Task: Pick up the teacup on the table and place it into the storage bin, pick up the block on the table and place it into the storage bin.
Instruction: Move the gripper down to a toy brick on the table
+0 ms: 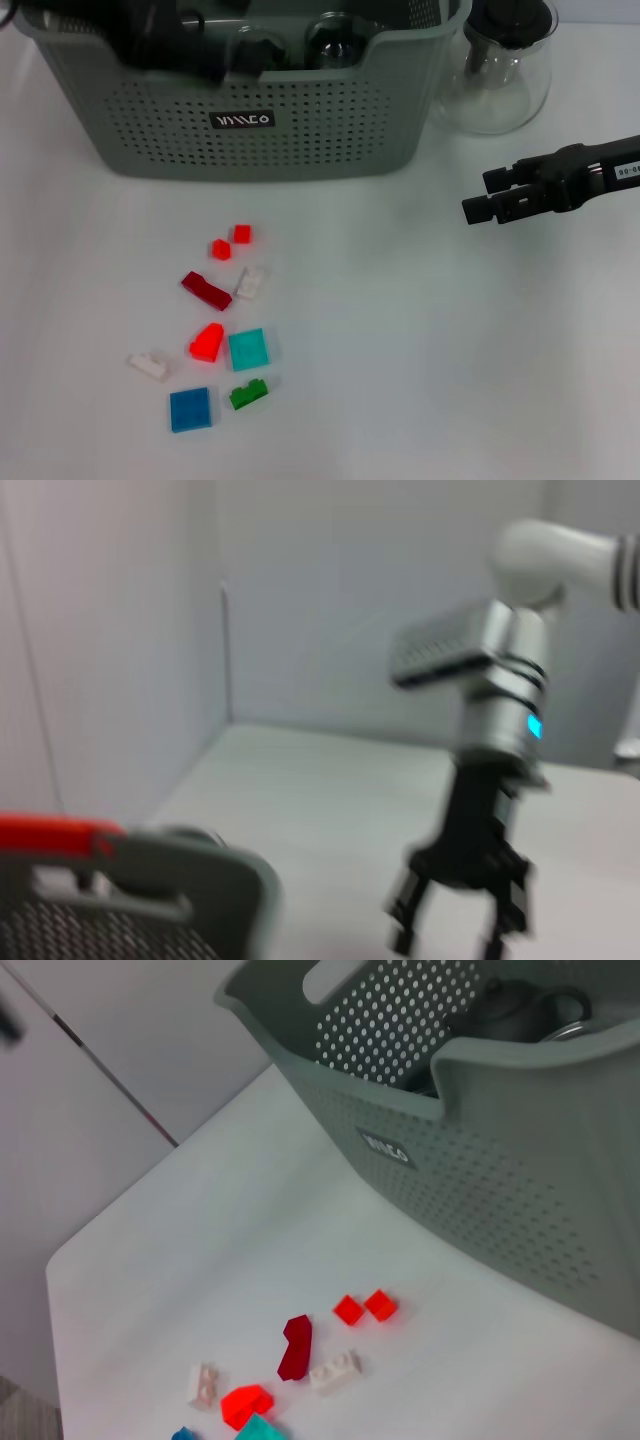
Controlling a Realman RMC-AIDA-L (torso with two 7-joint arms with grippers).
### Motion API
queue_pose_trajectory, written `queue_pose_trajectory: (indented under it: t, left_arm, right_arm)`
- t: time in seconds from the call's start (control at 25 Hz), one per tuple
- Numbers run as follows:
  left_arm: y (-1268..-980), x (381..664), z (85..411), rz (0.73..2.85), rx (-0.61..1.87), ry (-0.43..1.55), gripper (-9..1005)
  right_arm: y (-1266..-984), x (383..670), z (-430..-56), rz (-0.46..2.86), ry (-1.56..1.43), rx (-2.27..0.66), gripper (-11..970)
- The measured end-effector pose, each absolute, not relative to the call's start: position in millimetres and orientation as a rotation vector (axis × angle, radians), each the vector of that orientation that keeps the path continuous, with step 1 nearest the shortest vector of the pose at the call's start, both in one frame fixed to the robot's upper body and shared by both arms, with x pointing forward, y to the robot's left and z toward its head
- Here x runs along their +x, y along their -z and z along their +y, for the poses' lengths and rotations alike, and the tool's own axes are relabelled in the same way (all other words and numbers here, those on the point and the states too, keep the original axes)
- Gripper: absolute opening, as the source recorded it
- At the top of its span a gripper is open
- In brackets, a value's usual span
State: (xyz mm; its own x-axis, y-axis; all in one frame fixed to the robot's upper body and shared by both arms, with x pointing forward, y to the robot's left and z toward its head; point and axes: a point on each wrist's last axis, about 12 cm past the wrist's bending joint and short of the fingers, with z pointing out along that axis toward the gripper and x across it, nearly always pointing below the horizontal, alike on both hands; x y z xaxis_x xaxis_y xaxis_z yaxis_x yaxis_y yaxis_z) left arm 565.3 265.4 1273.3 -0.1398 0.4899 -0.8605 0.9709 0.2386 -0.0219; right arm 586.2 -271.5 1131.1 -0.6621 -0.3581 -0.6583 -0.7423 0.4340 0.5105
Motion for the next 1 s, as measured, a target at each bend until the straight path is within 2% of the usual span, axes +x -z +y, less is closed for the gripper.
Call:
queue_pose_trajectory:
  t: [0.16, 0.36, 0.64, 1.0]
  left_arm:
    - [-1261.5, 549.9, 275.8, 1.847, 1.365, 0.735, 663]
    - [-1227.7, 536.7, 284.0, 2.09, 1.419, 0.607, 662]
    - [-1192.2, 525.1, 280.3, 2.271, 1.576, 0.516, 662]
    - [-1166.8, 521.8, 252.8, 2.299, 1.844, 0.372, 661]
  right_arm:
    - [-1132.6, 588.3, -271.0, 2.228, -1.121, -0.925, 941]
    - [-1132.7, 589.7, -271.1, 2.229, -1.111, -0.918, 941]
    - [-1132.9, 591.0, -269.4, 2.231, -1.109, -0.912, 941]
    - [-1132.8, 591.9, -263.5, 2.225, -1.118, -0.916, 942]
